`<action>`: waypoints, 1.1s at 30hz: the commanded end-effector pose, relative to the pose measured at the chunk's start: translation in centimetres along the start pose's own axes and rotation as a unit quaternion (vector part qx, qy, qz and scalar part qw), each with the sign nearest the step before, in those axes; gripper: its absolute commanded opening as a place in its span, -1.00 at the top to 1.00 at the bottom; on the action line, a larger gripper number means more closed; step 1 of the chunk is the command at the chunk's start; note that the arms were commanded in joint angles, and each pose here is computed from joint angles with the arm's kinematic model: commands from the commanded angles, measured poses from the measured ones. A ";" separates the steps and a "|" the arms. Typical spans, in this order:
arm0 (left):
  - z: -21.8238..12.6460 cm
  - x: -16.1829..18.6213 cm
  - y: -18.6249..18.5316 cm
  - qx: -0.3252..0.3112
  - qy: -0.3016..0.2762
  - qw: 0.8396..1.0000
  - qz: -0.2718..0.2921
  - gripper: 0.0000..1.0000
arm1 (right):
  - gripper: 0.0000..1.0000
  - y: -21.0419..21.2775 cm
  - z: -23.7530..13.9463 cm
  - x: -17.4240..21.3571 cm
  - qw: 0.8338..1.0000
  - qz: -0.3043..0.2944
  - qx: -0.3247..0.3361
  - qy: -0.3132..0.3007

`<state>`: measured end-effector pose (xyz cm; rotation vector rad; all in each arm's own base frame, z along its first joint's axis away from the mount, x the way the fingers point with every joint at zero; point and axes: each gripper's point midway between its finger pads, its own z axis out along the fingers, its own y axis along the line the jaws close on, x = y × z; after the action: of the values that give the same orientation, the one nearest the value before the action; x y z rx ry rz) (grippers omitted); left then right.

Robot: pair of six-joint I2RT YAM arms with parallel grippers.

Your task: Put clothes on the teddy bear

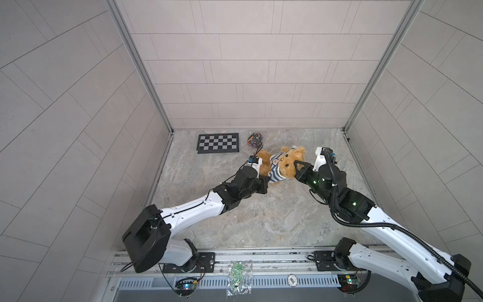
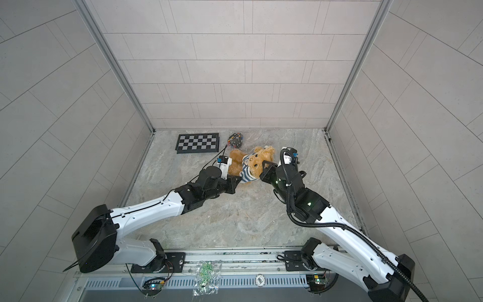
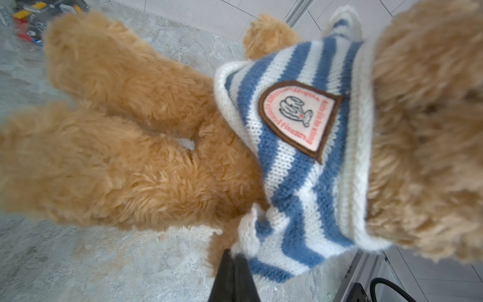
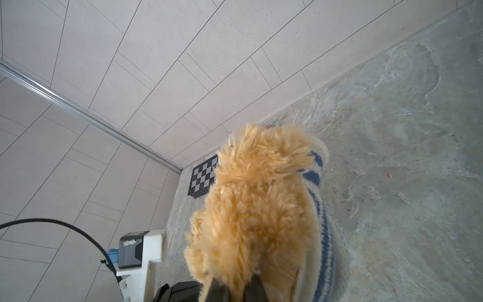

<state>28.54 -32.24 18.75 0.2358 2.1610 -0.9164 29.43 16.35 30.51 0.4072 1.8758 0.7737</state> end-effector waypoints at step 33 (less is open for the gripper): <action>-11.6 -8.8 -1.2 0.195 -0.034 0.979 -0.053 -0.84 | 1.00 7.6 -5.3 9.4 0.722 -0.564 -0.379 0.130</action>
<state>27.78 -23.77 30.48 0.2570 1.9430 -1.3351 21.05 25.35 28.53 -1.2500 1.6353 0.6666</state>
